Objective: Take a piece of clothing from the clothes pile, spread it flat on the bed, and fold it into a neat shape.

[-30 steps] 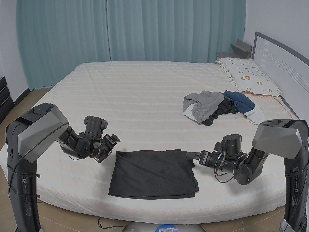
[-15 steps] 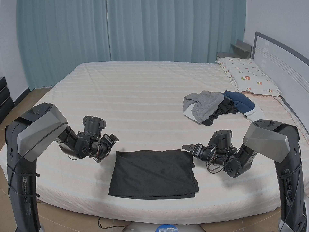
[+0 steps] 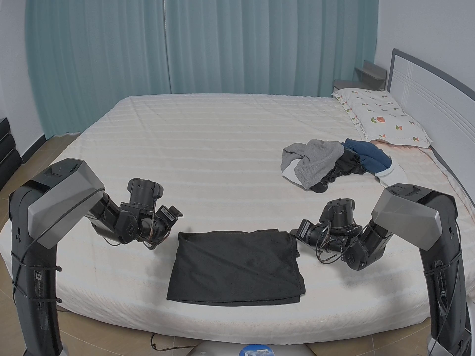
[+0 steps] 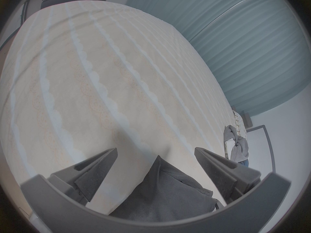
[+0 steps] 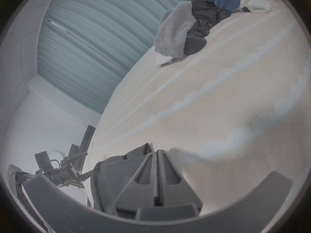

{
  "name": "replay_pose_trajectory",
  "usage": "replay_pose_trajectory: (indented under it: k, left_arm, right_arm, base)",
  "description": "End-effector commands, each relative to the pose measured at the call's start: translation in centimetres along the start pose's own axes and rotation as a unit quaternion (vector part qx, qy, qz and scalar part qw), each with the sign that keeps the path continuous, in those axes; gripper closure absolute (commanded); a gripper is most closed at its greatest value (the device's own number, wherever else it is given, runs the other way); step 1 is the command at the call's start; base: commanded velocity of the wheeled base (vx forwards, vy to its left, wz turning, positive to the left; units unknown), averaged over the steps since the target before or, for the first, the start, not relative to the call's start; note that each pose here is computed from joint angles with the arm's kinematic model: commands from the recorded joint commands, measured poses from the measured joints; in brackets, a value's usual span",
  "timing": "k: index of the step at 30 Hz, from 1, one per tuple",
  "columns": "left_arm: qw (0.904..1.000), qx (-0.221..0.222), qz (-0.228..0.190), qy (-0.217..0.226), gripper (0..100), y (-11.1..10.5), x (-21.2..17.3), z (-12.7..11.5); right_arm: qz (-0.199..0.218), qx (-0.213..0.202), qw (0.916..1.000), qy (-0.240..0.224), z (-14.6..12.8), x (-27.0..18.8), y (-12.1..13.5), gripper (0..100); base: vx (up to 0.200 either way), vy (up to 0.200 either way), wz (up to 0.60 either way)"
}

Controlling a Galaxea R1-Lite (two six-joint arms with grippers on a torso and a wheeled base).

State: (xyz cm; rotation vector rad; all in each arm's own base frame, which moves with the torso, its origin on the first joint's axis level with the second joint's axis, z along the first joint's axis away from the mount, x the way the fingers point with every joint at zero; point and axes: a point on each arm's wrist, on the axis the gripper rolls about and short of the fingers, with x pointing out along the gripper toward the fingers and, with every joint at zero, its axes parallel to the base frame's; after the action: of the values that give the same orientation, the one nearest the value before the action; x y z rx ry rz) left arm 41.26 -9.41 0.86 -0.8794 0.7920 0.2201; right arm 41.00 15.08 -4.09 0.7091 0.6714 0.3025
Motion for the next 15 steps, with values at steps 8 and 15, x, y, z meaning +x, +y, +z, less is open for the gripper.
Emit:
replay_pose_trajectory:
  k: [8,15]
  left_arm:
    - [1.0000,0.001,0.002,0.001,0,0.1,0.1,-0.1]
    - [1.0000,0.001,0.002,0.001,0,0.1,0.1,-0.1]
  right_arm:
    - [-0.003,0.006,0.9998,-0.017,1.3,-0.5,-0.4,100]
    - [-0.006,0.008,0.9997,-0.021,1.5,-0.6,-0.7,100]
  base:
    - [0.000,0.000,0.00]
    - [0.000,0.000,0.00]
